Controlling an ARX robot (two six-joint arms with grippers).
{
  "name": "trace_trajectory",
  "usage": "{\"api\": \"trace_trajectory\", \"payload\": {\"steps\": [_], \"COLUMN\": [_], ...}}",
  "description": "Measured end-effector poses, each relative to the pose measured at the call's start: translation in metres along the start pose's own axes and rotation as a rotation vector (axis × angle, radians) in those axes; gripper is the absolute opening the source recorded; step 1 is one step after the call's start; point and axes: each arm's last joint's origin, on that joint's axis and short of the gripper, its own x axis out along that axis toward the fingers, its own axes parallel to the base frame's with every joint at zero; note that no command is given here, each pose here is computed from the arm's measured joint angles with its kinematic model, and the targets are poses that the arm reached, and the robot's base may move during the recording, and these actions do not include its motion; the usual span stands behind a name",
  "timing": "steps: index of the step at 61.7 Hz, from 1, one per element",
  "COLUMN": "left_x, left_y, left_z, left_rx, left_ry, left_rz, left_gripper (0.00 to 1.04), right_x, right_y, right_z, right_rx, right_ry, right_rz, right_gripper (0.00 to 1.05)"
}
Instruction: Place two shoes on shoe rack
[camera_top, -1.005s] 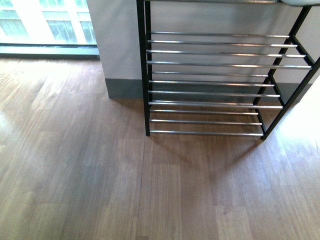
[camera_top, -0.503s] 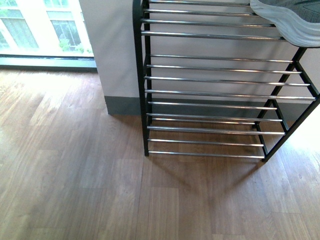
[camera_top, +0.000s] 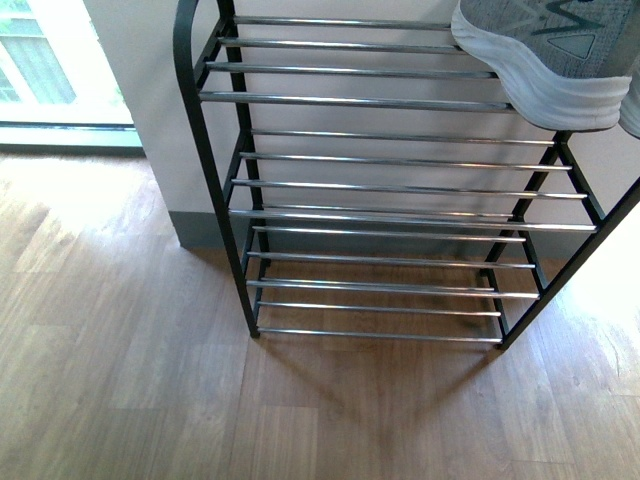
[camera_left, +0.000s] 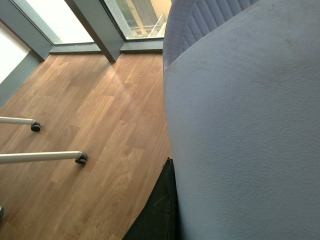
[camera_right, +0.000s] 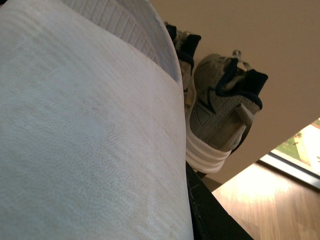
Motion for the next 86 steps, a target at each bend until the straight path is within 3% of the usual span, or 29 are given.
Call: {"api": "trace_trajectory", "payload": {"steps": [86], "left_x": [0.0], "left_y": [0.0002], "left_z": [0.0001], "left_rx": [-0.001], "left_ry": [0.0], "left_rz": [0.002], "left_gripper": [0.02], "right_x": [-0.0001], "right_y": [0.0], "right_z": [0.0005], "right_rx": [0.0], "right_ry": [-0.002], "right_rz": [0.0], "right_gripper": [0.01]}}
